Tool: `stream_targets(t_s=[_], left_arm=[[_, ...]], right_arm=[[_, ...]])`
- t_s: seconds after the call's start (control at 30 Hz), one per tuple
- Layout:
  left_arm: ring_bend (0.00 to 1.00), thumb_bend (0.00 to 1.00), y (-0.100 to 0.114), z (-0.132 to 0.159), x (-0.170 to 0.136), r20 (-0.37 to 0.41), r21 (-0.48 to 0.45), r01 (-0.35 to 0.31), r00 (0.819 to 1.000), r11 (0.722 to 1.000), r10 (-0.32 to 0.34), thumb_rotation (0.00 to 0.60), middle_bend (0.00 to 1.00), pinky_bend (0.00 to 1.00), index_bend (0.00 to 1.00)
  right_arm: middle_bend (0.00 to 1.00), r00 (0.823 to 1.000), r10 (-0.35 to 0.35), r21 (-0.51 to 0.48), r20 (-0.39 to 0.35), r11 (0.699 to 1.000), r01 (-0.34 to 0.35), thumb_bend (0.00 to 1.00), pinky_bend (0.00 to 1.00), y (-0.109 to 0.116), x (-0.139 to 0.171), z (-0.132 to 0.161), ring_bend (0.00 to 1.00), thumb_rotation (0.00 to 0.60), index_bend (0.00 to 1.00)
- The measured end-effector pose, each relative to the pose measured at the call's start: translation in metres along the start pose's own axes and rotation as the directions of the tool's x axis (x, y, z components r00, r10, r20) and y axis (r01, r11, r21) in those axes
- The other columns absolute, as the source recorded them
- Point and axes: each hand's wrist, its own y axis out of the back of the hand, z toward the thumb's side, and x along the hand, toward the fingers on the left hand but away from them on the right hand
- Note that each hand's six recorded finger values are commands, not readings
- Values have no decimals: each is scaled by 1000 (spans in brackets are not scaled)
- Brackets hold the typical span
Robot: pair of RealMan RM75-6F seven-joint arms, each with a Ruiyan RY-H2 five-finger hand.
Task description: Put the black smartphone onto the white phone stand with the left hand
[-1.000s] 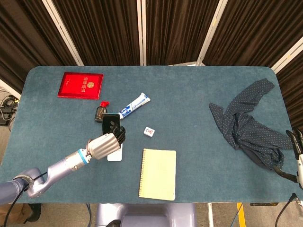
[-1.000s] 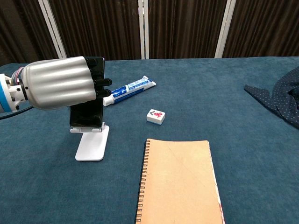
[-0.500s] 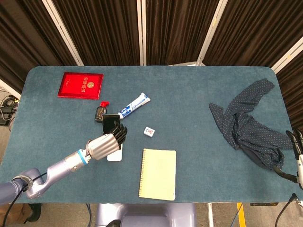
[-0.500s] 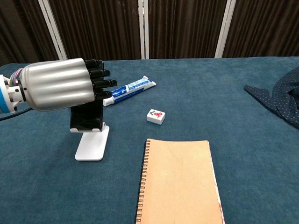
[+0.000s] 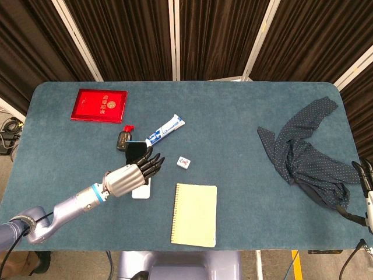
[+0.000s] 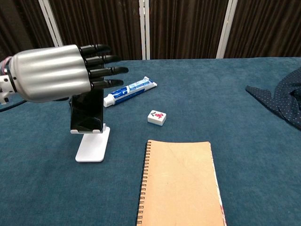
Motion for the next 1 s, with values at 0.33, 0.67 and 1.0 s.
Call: stream_targets(t_s=[0.33, 0.67, 1.0], left_arm=[[0, 0, -2, -75, -58, -392, -396, -70, 914, 916, -100, 600, 0, 0, 6], [0, 0, -35, -86, -192, -577, -718, -105, 643, 688, -503, 600, 0, 0, 0], [0, 0, -26, -54, -272, -600, -791, -223, 469, 570, -648, 600, 0, 0, 0]], right_arm=[[0, 1000, 1, -2, -8, 1000, -1, 0, 0, 0, 1, 2, 0, 600, 0], [0, 1000, 5, 15, -16, 1000, -5, 0, 0, -3, 1, 5, 0, 600, 0], [0, 1000, 0, 28, -16, 1000, 1, 0, 0, -3, 2, 7, 0, 600, 0]])
